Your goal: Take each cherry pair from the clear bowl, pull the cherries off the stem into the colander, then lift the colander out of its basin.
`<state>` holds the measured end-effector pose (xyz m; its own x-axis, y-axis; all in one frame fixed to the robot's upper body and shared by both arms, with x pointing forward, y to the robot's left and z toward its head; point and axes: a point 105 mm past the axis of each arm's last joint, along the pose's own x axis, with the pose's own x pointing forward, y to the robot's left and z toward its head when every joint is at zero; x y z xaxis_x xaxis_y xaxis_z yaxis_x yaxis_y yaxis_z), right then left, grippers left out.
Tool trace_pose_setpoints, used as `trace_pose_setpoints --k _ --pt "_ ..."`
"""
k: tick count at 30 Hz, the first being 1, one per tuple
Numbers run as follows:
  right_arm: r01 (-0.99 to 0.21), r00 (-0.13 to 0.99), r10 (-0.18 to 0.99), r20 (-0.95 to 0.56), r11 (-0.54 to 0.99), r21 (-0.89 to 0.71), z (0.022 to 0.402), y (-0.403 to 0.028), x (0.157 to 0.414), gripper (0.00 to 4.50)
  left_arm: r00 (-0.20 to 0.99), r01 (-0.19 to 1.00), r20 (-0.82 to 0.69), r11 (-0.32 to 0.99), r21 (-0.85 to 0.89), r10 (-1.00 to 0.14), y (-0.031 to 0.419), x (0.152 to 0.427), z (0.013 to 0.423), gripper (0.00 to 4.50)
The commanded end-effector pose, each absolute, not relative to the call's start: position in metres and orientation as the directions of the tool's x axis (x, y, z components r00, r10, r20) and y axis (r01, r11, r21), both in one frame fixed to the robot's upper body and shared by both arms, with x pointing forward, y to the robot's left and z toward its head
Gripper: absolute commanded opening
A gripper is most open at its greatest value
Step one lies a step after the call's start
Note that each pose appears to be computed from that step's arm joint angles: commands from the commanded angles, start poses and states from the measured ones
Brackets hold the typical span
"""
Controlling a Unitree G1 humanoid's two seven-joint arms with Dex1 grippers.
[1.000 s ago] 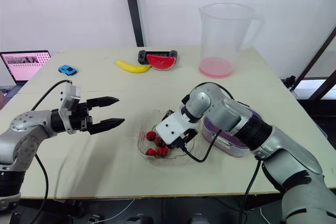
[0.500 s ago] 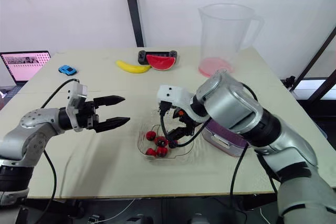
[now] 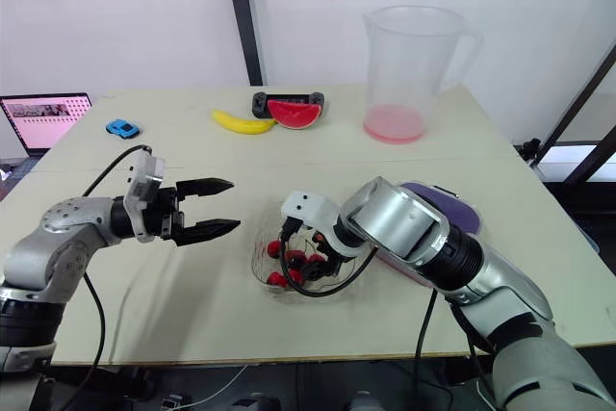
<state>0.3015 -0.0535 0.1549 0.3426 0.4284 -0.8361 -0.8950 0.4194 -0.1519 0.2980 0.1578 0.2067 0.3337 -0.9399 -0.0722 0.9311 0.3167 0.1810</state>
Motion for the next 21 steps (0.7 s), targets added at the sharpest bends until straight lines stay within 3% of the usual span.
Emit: trace_pose_setpoints --k 1,9,12,16,21 --pt "-0.887 0.364 0.421 -0.831 0.428 -0.173 0.156 -0.052 0.303 4.26 0.311 0.927 -0.057 0.29 0.237 -0.949 0.161 0.287 0.22 4.5" --pt "-0.88 0.358 0.397 -0.845 0.445 -0.164 0.146 -0.051 0.303 4.26 0.294 0.932 -0.073 0.269 0.243 -0.953 0.168 0.276 0.221 4.5" --pt "-0.88 0.353 0.393 -0.849 0.448 -0.158 0.142 -0.049 0.302 3.41 0.309 0.927 -0.078 0.281 0.249 -0.948 0.17 0.276 0.221 4.5" --pt "-0.881 0.352 0.386 -0.853 0.444 -0.163 0.142 -0.048 0.302 1.53 0.323 0.92 -0.078 0.293 0.258 -0.943 0.171 0.276 0.222 4.5" --pt "-0.882 0.35 0.381 -0.856 0.441 -0.165 0.142 -0.048 0.301 1.53 0.328 0.919 -0.075 0.299 0.258 -0.942 0.171 0.277 0.221 4.5"
